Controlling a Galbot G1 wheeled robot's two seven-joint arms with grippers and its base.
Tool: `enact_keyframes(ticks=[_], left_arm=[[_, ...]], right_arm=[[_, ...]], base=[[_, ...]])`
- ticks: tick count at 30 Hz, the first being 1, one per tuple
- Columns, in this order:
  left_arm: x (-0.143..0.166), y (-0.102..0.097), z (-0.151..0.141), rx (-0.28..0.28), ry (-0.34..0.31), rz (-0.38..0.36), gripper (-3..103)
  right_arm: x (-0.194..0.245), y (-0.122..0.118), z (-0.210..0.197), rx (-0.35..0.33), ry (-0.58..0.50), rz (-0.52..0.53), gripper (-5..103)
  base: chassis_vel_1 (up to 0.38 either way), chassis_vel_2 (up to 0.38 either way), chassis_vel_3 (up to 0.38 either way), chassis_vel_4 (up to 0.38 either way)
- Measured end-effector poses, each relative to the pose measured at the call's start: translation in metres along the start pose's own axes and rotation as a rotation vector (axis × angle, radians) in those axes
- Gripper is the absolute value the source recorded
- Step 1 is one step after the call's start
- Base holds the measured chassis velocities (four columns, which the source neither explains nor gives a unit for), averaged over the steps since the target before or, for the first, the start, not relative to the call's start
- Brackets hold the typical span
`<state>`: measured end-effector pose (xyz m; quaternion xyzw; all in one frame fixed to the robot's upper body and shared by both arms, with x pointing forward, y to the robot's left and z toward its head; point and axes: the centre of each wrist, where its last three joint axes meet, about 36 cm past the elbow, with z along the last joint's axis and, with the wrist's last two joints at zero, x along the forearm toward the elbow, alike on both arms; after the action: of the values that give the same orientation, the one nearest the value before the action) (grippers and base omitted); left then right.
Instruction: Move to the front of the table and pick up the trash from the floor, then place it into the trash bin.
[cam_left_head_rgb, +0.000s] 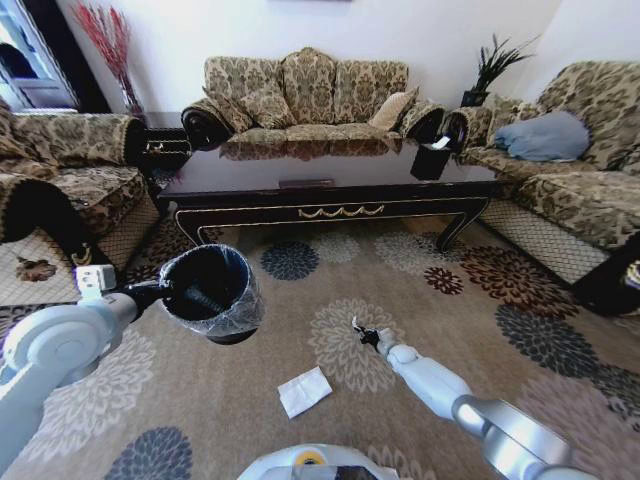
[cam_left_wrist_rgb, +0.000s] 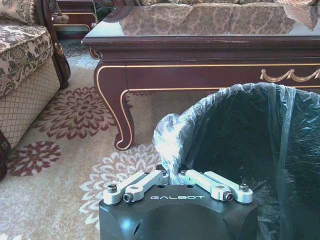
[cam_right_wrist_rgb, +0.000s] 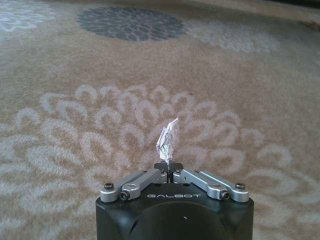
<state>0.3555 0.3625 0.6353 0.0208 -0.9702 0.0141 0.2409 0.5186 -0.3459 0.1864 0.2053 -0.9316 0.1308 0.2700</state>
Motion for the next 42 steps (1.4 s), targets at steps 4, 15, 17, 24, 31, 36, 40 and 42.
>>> enact_keyframes(ticks=[4,15,17,24,31,36,40,42], left_arm=[[-0.001,-0.002,0.006,0.002,0.008,0.000,3],[-0.003,-0.017,0.023,-0.044,0.023,0.054,3],[-0.010,-0.016,0.024,-0.052,0.030,0.058,3],[-0.021,-0.022,0.031,-0.052,0.056,0.098,3],[-0.034,-0.026,0.037,-0.041,0.084,0.116,3],[-0.040,-0.019,0.034,-0.039,0.085,0.096,3],[-0.043,-0.011,0.026,-0.029,0.071,0.078,3],[-0.045,-0.006,0.021,-0.020,0.061,0.069,3]], right_arm=[[0.008,-0.007,-0.001,0.008,-0.034,-0.013,0],[0.032,-0.043,-0.089,0.145,-0.439,-0.135,0],[0.046,-0.046,-0.117,0.132,-0.535,-0.148,0],[0.072,-0.031,-0.184,0.089,-0.746,-0.228,0],[0.080,0.017,-0.244,0.059,-0.918,-0.414,0],[0.070,0.045,-0.268,0.086,-0.962,-0.565,0],[0.057,0.068,-0.291,0.170,-0.971,-0.701,0],[0.048,0.086,-0.300,0.208,-0.963,-0.775,0]], base=[[0.000,0.000,0.000,0.000],[0.000,0.000,0.000,0.000],[0.000,0.000,0.000,0.000],[0.000,0.000,0.000,0.000],[0.000,0.000,0.000,0.000],[0.000,0.000,0.000,0.000],[0.000,0.000,0.000,0.000],[0.000,0.000,0.000,0.000]])
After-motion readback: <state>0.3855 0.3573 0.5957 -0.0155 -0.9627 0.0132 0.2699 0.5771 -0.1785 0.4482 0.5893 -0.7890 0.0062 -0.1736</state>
